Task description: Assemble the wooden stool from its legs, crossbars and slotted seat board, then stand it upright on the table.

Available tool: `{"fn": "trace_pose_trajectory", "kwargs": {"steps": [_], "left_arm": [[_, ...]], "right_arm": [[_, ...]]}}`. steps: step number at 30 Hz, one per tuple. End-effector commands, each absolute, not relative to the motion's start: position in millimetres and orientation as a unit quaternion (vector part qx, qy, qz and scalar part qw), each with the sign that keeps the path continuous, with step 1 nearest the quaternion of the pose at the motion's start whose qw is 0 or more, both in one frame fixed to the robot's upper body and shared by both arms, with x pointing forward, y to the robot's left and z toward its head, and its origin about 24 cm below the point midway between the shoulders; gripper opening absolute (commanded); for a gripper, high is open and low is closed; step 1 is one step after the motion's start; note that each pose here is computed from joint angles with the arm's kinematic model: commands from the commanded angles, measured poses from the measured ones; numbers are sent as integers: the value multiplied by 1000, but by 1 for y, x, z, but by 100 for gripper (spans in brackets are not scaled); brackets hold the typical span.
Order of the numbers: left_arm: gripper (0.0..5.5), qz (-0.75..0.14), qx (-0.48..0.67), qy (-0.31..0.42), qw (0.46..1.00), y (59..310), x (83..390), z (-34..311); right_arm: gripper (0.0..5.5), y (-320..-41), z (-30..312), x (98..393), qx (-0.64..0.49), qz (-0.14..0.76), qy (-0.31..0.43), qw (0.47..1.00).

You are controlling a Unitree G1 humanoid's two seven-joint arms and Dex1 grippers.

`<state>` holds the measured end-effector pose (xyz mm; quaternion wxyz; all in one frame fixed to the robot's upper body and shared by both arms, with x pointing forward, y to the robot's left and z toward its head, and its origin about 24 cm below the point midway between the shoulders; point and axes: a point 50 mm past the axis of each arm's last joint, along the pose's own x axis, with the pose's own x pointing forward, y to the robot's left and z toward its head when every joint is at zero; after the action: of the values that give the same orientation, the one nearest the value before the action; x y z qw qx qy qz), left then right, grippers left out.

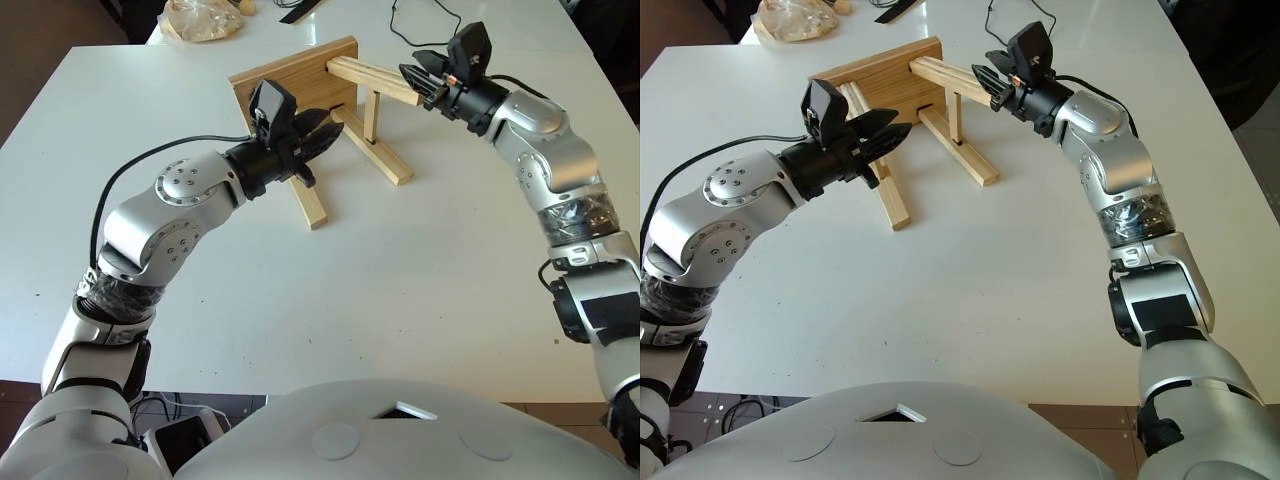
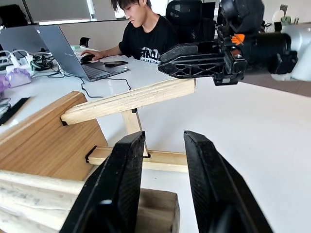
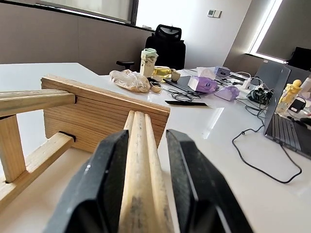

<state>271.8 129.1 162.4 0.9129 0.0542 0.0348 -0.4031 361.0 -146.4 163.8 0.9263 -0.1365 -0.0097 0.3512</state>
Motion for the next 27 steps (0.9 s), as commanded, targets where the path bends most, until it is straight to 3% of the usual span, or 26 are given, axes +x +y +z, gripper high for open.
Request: {"fn": "trace_pose_trajectory", "kwargs": {"steps": [1,18,21,24,27], "left_arm": [[147,-419,104,144,891,139,260,116],[147,-514,132,217,820,138,174,83],[147,-536,120,232,803,148,155,90],[147,-580,50,229,781,155,142,117],[147,-606,22,205,768,164,144,139]], "right_arm": [[140,-153,126,348,-162,382,69,907],[140,-194,94,242,-118,374,192,900],[140,-197,108,217,-121,419,213,874],[140,-193,138,189,-68,520,233,818],[140,-195,164,175,-46,585,234,776]]}}
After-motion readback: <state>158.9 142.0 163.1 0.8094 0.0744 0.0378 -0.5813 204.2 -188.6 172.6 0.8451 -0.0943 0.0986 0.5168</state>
